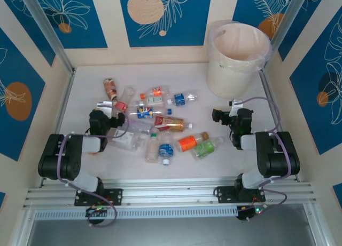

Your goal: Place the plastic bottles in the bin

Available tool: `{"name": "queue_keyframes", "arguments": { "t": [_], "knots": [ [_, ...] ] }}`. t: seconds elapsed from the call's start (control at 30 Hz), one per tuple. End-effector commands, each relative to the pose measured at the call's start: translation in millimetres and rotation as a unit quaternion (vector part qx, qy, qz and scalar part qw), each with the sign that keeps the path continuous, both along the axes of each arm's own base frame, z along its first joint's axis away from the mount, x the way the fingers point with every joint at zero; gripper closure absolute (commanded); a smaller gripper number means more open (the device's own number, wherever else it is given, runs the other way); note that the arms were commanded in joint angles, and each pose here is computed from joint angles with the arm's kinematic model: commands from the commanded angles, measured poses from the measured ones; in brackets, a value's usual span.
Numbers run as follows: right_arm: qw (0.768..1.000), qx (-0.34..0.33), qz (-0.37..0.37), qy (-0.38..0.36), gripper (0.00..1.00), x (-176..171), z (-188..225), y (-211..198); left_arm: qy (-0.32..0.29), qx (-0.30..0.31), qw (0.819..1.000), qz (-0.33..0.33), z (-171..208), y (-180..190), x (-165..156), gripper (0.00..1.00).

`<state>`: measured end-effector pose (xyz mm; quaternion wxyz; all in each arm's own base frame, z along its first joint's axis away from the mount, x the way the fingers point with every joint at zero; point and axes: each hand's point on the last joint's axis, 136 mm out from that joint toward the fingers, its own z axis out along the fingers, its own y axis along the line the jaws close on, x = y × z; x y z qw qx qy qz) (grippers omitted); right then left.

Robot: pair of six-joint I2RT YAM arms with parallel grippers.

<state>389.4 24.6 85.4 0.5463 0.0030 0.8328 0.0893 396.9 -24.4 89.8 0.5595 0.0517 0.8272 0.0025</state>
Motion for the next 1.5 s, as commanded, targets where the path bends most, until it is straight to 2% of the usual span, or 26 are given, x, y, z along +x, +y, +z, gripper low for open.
{"name": "queue_keyframes", "arguments": {
  "t": [0.0,1.0,1.23,1.47],
  "knots": [
    [1.000,-0.012,0.001,-0.012,0.01,7,8,0,0.001,0.005,1.000,-0.006,-2,-3,-1,0.00],
    [1.000,-0.012,-0.001,-0.015,0.01,7,10,0,0.006,0.004,1.000,-0.016,1,-6,-1,0.01],
    [1.000,-0.016,-0.014,-0.012,0.01,1,39,-4,-0.006,0.005,1.000,-0.009,25,-3,-8,0.00],
    [0.996,0.015,-0.085,0.024,0.01,-29,74,-8,-0.028,0.005,0.999,0.015,66,5,-20,0.00]
  ]
}}
